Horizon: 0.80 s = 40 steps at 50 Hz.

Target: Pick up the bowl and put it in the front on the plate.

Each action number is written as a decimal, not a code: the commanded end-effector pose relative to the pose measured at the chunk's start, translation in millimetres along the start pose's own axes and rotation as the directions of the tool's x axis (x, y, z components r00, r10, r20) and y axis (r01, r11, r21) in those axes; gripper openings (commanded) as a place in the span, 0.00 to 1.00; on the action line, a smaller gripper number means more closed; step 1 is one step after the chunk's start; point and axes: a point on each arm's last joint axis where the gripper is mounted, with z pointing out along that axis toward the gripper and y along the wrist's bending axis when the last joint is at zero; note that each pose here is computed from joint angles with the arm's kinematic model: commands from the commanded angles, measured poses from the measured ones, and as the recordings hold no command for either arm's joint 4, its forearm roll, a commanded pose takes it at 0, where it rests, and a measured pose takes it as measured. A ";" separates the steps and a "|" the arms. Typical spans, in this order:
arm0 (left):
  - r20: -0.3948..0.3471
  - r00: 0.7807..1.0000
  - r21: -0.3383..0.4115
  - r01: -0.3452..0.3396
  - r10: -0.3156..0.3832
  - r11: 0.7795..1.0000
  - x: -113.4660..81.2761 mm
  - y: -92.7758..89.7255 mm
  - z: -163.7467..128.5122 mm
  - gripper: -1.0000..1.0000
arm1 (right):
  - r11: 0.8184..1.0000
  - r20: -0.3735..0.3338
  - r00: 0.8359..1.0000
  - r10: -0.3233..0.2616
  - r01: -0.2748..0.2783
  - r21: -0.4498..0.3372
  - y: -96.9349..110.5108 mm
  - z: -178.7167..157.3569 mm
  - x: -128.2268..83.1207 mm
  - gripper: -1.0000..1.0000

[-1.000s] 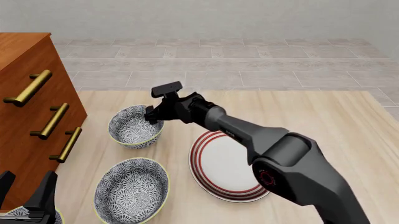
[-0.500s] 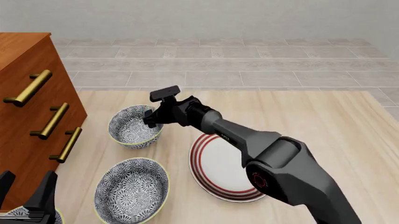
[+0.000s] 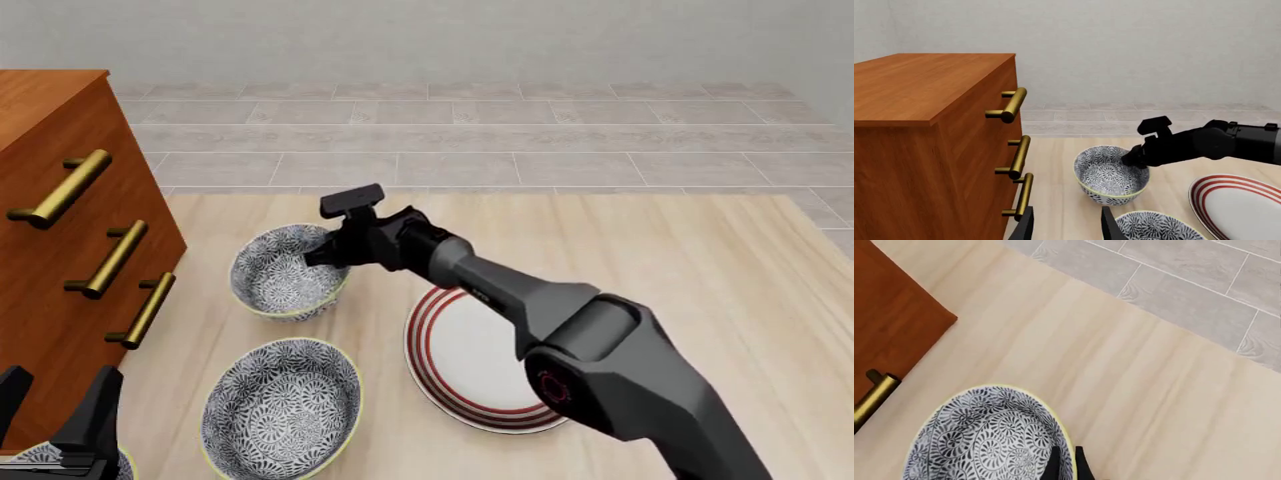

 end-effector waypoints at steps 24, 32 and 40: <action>0.000 1.000 0.000 0.000 0.000 1.000 0.0 0.0 0.0 1.00 | 0.996 0.053 0.996 -0.078 0.075 0.057 -34.6 -53.8 -19.8 0.00; 0.000 1.000 0.000 0.000 0.000 1.000 0.0 0.0 0.0 1.00 | 0.995 0.064 0.995 -0.081 0.077 0.059 -35.5 -64.7 -20.6 0.00; 0.000 1.000 0.000 0.000 0.000 1.000 0.0 0.0 0.0 1.00 | 0.995 0.087 0.993 -0.080 0.075 0.064 -37.7 -83.8 -23.5 0.00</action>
